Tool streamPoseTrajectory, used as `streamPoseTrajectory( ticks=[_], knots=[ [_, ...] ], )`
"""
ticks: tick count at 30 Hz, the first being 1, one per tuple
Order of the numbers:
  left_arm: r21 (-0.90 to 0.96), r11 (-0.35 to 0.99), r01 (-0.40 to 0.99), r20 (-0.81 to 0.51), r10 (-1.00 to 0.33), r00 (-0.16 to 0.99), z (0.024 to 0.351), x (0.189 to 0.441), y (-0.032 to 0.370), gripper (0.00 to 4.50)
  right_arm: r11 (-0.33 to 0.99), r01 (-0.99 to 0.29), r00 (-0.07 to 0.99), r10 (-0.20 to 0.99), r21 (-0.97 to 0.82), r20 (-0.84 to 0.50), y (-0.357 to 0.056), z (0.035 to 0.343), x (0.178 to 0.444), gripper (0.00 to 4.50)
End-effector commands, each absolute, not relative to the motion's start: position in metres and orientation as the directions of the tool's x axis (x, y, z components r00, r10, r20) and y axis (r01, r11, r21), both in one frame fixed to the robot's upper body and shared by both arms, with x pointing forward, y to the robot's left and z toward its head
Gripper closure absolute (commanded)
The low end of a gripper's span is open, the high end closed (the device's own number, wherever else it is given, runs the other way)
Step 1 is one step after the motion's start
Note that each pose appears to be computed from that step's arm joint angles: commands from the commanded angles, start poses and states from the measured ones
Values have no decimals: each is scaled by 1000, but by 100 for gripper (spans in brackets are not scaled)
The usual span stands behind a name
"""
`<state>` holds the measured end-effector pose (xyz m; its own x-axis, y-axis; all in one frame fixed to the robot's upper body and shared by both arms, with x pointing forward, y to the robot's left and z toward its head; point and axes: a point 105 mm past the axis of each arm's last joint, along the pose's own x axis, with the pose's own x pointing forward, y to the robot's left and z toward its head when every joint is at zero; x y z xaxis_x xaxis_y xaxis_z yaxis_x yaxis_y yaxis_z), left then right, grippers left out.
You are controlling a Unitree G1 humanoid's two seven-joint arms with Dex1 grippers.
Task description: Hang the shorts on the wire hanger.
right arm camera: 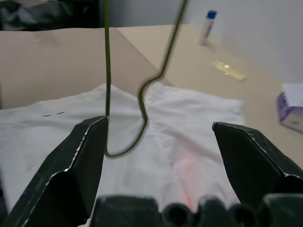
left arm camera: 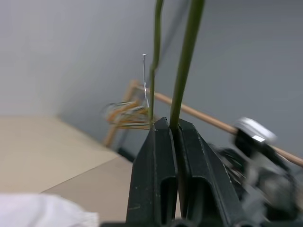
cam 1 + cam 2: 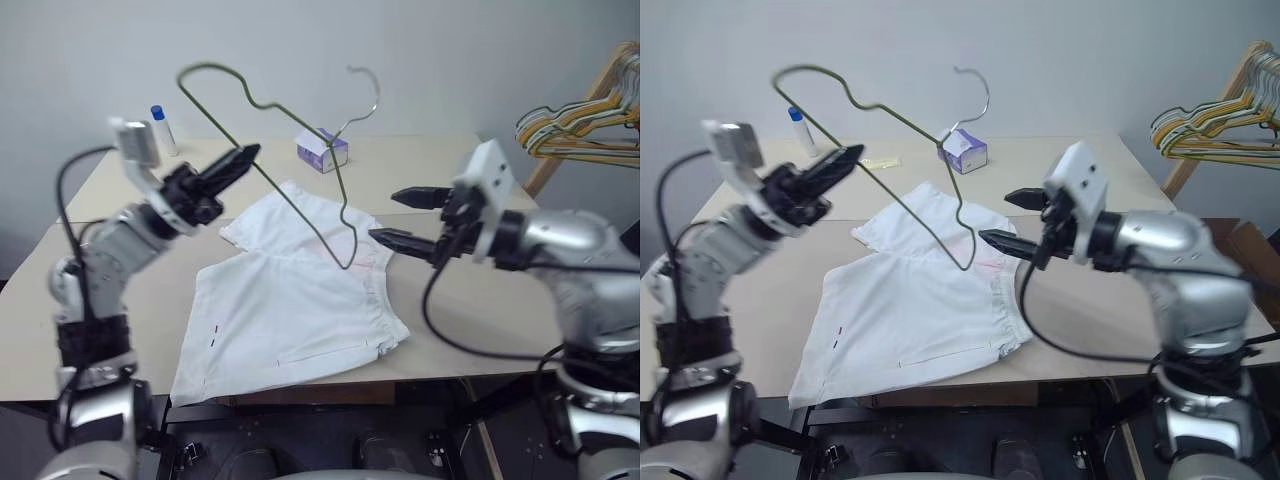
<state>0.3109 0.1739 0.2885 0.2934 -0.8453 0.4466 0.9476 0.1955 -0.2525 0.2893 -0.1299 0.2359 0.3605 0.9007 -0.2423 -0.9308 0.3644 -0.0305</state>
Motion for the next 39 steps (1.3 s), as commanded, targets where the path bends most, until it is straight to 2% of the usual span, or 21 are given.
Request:
streamPoseTrajectory(
  ticks=[1, 3, 5, 19, 34, 39],
  knots=[
    [-126, 75, 989, 488, -864, 127, 306, 299, 186, 450, 213, -954, 162, 958, 211, -235, -127, 235, 278, 41],
    [-83, 46, 996, 484, -871, 80, 307, 298, 188, 450, 143, -939, 78, 975, 314, -209, -118, 230, 278, 41],
    [-63, 28, 998, 489, -870, 55, 308, 298, 188, 450, 107, -934, 36, 978, 342, -207, -110, 225, 278, 41],
    [-33, -5, 999, 541, -841, 14, 307, 299, 179, 450, 49, -935, -8, 987, 351, -160, -61, 223, 289, 41],
    [-34, 1, 999, 540, -841, 19, 303, 300, 177, 450, 39, -935, -19, 987, 351, -159, -47, 221, 290, 41],
    [-39, 10, 999, 544, -839, 29, 301, 302, 178, 450, 52, -931, -7, 987, 361, -159, -46, 220, 293, 201]
  ],
)
